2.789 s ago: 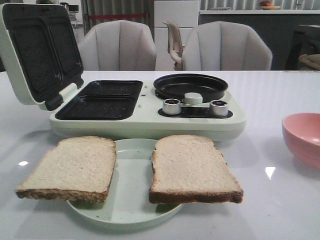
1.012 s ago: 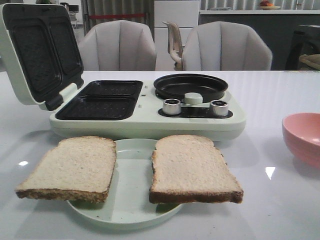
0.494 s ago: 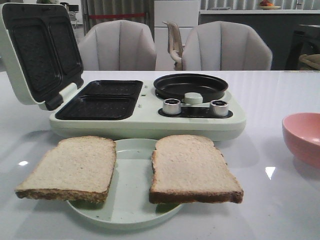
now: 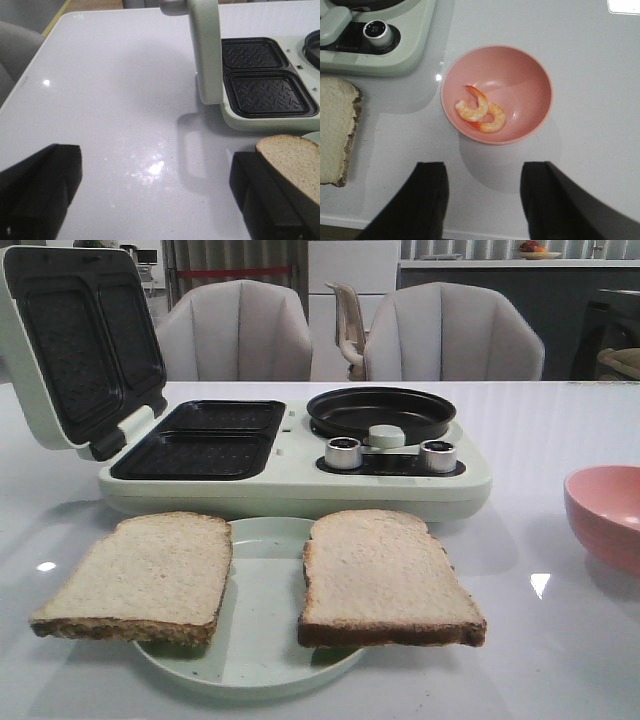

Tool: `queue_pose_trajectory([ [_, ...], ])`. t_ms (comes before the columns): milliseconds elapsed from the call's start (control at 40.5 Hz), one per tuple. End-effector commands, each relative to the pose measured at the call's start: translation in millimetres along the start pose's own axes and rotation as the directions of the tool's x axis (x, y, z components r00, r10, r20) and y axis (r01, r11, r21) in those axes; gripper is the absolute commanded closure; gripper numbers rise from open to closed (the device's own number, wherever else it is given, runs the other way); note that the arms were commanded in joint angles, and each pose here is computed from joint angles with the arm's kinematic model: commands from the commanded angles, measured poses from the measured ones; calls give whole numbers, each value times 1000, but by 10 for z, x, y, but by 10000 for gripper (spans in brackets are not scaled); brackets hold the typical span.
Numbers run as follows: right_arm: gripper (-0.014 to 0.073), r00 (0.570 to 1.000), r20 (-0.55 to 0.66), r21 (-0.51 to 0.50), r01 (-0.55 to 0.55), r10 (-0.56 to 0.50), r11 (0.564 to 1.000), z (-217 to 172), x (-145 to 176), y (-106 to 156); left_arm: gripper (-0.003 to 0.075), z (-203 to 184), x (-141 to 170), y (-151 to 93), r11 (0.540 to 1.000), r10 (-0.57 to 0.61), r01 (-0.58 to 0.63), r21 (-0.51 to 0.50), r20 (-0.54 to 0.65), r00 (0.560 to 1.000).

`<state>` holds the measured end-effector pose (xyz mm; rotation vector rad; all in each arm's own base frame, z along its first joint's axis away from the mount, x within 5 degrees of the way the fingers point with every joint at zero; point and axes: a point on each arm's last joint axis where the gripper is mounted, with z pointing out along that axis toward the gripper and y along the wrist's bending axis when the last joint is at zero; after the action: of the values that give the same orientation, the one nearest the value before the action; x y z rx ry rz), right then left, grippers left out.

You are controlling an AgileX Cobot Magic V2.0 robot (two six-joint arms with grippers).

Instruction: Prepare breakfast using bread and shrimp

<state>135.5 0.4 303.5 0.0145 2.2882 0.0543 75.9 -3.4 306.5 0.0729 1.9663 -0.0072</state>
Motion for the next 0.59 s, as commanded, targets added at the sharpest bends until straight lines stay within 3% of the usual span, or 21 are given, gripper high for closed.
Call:
queue_pose_trajectory([
  [0, 130, 996, 84, 4, -1, 1, 1000, -52, -120, -4, 57, 41, -138, 2, 1000, 11, -11, 2, 55, 998],
  [99, 130, 996, 84, 4, -1, 1, 1000, -52, -120, -4, 57, 123, -141, -39, 998, 36, -37, 46, 25, 999],
  [222, 130, 996, 84, 4, -1, 1, 1000, -52, -120, -4, 66, 220, -137, -160, 970, 189, -187, 153, 6, 982],
  [444, 130, 996, 84, 4, -1, 1, 1000, -52, -120, -4, 108, 419, 0, -457, 827, 463, -436, 355, 11, 886],
  [568, 130, 996, 84, 4, -1, 1, 1000, -52, -120, -4, 118, 571, 180, -614, 708, 612, -573, 412, 45, 789],
])
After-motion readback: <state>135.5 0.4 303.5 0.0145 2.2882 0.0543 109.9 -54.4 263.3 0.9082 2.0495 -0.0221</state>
